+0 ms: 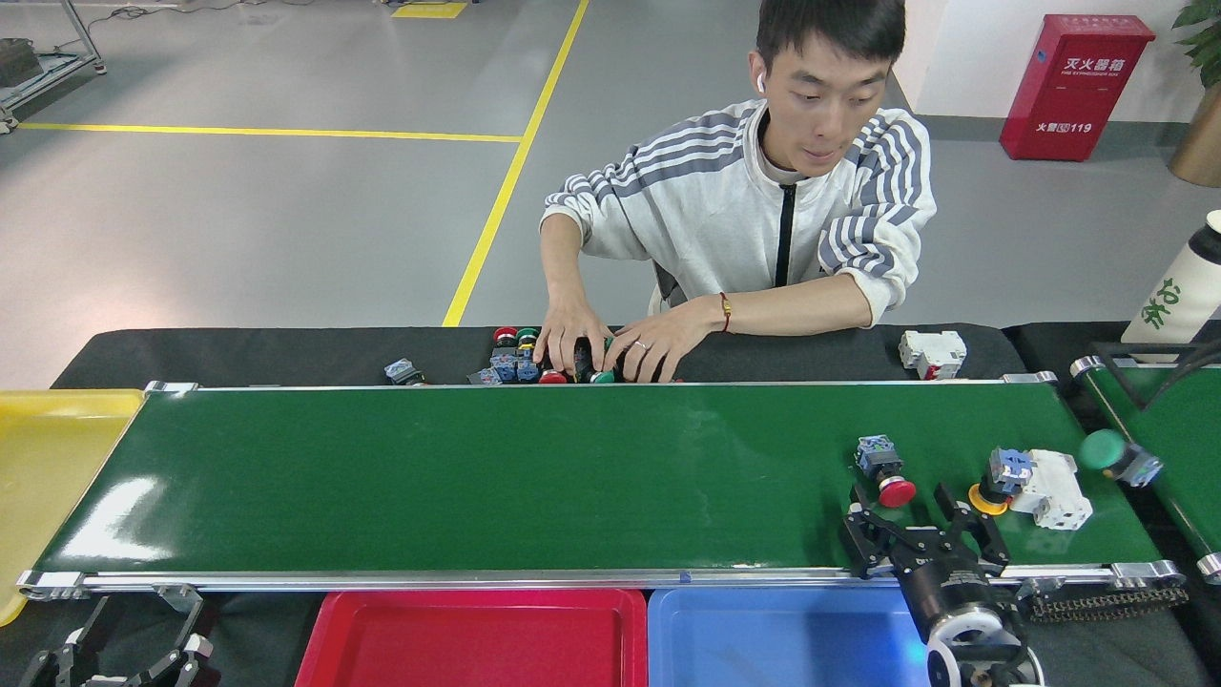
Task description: Pick switch part from conveyor to tray
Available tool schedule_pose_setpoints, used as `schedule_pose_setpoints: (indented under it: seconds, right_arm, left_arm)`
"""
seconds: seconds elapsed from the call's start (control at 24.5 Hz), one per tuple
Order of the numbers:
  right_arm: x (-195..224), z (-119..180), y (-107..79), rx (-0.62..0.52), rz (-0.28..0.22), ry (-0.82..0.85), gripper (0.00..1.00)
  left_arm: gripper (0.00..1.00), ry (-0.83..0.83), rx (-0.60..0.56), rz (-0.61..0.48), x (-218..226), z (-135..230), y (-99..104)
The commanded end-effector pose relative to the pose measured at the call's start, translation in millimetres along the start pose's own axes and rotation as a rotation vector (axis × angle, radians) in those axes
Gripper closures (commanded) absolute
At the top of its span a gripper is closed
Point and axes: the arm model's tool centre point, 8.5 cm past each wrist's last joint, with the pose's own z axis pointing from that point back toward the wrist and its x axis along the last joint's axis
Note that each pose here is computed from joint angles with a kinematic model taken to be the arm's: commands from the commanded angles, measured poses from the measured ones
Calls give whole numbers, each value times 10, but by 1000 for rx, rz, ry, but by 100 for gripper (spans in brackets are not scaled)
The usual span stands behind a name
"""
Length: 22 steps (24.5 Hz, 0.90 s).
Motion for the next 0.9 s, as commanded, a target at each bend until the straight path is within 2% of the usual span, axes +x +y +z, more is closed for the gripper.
schedule_pose_setpoints:
  seconds: [0.0, 0.08, 0.16, 0.25, 0.41, 0.49, 0.65, 0.86]
  right_arm:
    - [22, -83, -114, -20, 22, 3, 33]
    - [46, -92, -96, -12, 36, -13, 61]
    - [33, -106, -70, 1, 55, -22, 84]
    - [36, -118, -80, 0, 57, -24, 96]
    - [127, -109, -135, -21, 58, -60, 98]
    - [344, -61, -206, -48, 72, -166, 98]
    - [1067, 254, -372, -122, 121, -553, 99]
    - [1799, 704, -217, -103, 176, -959, 97]
  left_arm:
    - [0, 12, -33, -39, -1, -28, 10]
    - [0, 49, -98, -79, -9, -42, -76]
    - [0, 49, -106, -76, 70, -92, -116]
    - [0, 36, -104, -71, 119, -114, -130]
    - [0, 21, -83, -54, 166, -128, -124]
    - [0, 17, -58, -34, 167, -143, -89]
    - [0, 11, -50, -43, 132, -159, -43]
    - [0, 12, -49, -25, 173, -162, -75]
